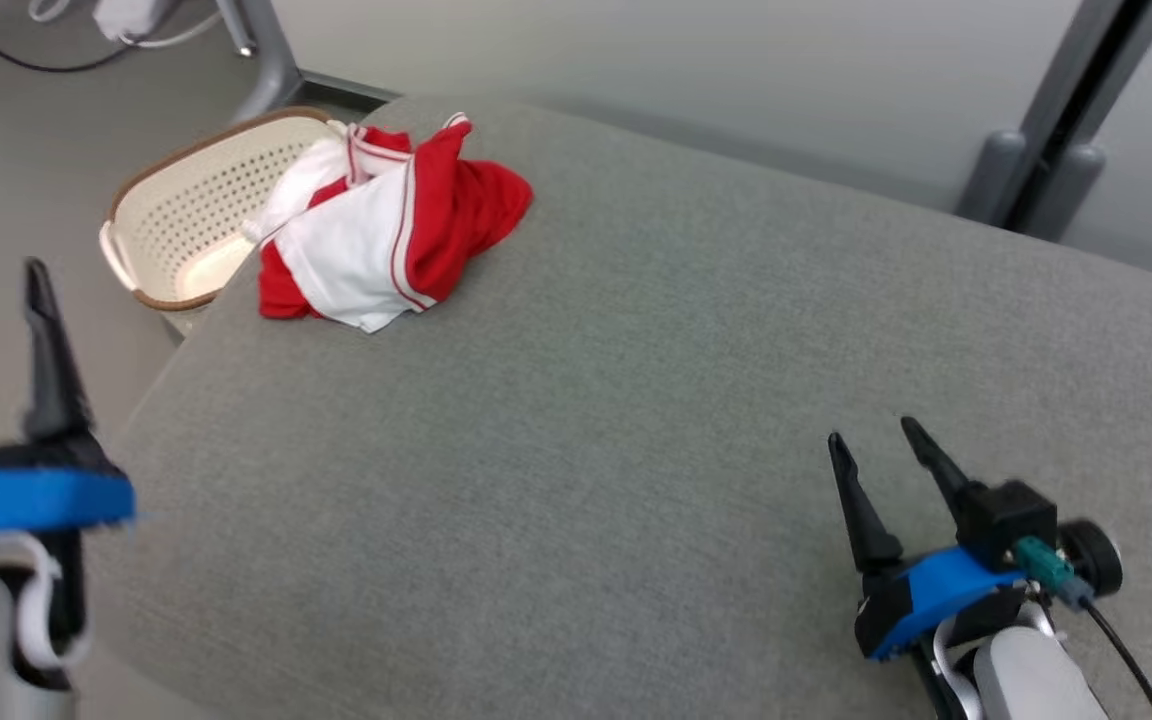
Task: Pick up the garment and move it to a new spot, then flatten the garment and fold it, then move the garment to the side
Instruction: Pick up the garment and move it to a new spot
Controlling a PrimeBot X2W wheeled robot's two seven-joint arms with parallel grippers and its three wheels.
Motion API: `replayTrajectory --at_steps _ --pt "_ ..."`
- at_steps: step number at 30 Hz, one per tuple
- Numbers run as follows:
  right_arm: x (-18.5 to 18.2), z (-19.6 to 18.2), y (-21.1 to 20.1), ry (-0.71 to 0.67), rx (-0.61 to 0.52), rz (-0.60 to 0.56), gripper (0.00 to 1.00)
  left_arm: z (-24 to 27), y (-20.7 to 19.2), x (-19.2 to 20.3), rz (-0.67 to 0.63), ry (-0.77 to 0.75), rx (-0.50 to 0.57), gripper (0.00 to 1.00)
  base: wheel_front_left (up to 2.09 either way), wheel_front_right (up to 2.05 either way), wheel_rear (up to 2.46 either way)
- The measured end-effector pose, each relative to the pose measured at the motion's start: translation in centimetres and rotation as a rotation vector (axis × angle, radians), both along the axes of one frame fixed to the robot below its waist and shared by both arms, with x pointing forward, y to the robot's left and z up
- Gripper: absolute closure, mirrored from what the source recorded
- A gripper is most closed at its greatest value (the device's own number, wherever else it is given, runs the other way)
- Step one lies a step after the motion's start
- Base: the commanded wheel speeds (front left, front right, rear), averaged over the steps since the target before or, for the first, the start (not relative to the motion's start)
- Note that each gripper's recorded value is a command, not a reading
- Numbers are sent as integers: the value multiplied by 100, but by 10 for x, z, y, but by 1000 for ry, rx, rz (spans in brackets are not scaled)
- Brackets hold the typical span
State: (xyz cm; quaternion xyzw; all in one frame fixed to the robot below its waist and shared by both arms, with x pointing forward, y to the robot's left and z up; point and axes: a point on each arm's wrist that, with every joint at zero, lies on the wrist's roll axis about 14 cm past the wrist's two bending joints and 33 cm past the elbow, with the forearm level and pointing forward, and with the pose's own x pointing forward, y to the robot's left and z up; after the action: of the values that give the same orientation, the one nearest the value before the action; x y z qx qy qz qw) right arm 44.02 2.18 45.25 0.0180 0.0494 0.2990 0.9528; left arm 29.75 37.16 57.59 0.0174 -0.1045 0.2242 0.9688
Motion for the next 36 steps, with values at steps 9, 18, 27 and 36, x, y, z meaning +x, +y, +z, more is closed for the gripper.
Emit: replayTrajectory --at_steps 9,18,27,36 --pt "34 -14 -42 8 -81 -107 0 57 19 138 -138 53 83 0 0 0 0" --pt "62 -15 -56 -17 -125 -142 0 -51 -4 227 -239 368 -56 0 0 0 0" --pt "70 -33 -54 9 -158 -132 0 -169 -56 229 -357 692 -161 0 0 0 0" --pt "69 -42 -63 32 -142 -152 0 -197 -36 226 -288 752 -190 94 0 0 0"
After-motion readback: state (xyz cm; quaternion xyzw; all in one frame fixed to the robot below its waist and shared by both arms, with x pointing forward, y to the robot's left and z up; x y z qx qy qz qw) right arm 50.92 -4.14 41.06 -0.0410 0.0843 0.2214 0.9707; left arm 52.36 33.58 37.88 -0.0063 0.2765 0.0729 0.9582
